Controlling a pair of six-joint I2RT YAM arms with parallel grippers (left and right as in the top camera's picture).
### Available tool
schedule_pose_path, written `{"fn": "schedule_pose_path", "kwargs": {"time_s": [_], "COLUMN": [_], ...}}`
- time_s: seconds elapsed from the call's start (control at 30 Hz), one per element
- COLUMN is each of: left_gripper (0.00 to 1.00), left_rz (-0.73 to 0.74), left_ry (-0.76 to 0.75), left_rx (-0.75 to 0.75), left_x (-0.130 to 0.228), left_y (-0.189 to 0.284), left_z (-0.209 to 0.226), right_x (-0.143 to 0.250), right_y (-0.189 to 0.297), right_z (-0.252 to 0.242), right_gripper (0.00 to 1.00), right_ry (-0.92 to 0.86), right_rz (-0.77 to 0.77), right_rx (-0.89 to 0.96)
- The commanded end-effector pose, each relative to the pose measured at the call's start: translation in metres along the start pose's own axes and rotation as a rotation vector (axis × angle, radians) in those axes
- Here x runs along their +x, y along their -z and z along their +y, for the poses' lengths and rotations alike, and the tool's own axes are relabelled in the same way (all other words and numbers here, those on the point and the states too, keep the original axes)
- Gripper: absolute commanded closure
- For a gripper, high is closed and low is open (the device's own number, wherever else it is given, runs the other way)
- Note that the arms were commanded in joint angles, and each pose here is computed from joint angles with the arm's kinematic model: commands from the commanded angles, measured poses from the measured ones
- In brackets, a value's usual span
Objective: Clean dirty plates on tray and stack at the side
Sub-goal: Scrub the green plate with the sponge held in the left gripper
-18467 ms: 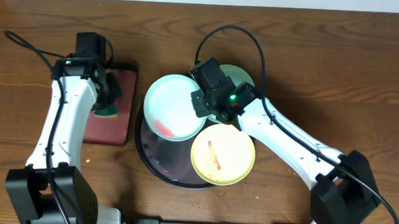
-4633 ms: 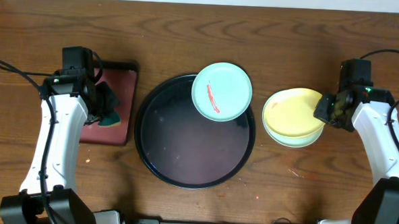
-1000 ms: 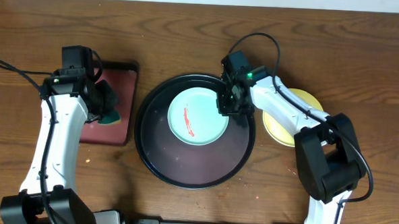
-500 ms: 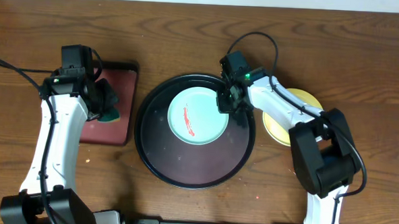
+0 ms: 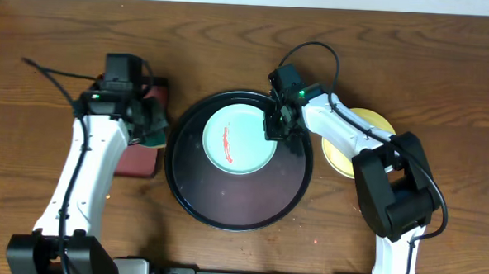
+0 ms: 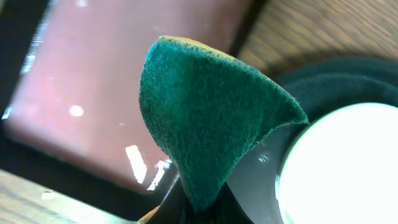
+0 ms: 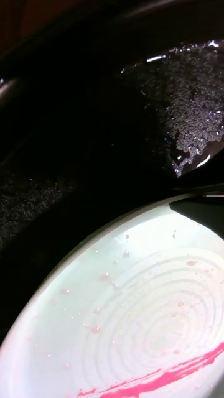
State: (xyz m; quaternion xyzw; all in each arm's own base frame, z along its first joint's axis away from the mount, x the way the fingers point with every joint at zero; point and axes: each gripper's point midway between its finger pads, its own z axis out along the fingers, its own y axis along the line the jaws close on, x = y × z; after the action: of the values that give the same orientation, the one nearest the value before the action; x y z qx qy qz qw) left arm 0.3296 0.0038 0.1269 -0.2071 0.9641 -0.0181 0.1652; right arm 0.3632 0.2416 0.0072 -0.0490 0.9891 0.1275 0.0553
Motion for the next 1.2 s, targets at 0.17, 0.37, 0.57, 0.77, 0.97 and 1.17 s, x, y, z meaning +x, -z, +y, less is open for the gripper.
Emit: {"fn": "schedule_pose_path", "kwargs": {"time_s": [0.17, 0.37, 0.57, 0.77, 0.97, 1.17], "left_gripper": [0.93, 0.92, 0.93, 0.92, 0.93, 0.93], "left_rz": [-0.001, -0.004, 0.046, 0.12, 0.209, 0.278], "left_ry": [-0.122, -0.21, -0.285, -0.342, -0.339, -0.437], "left_rx": [0.042, 0.081, 0.101, 0.071, 0.081, 0.204], "left_x": [0.016, 0.027, 0.044, 0.069, 0.094, 0.111], "left_y": [0.003, -0.005, -0.039, -0.076, -0.094, -0.094], "left_z": [-0.045, -0.079, -0.111, -0.126, -0.135, -0.154], "right_x": [0.006, 0.006, 0.006, 0.006, 0.006, 0.006], "right_y": [-0.014, -0.014, -0.014, -0.014, -0.014, -0.014], "right_z": [0.002, 0.003, 0.002, 0.002, 0.002, 0.002], "right_gripper": [0.99, 0.99, 0.99, 0.99, 0.99, 0.99], "right_ry": [-0.028, -0.027, -0.027, -0.027, -0.027, -0.027], "right_rz": [0.036, 0.035, 0.035, 0.035, 0.035, 0.035], "right_rx": [0.002, 0.001, 0.001, 0.002, 0.001, 0.001]}}
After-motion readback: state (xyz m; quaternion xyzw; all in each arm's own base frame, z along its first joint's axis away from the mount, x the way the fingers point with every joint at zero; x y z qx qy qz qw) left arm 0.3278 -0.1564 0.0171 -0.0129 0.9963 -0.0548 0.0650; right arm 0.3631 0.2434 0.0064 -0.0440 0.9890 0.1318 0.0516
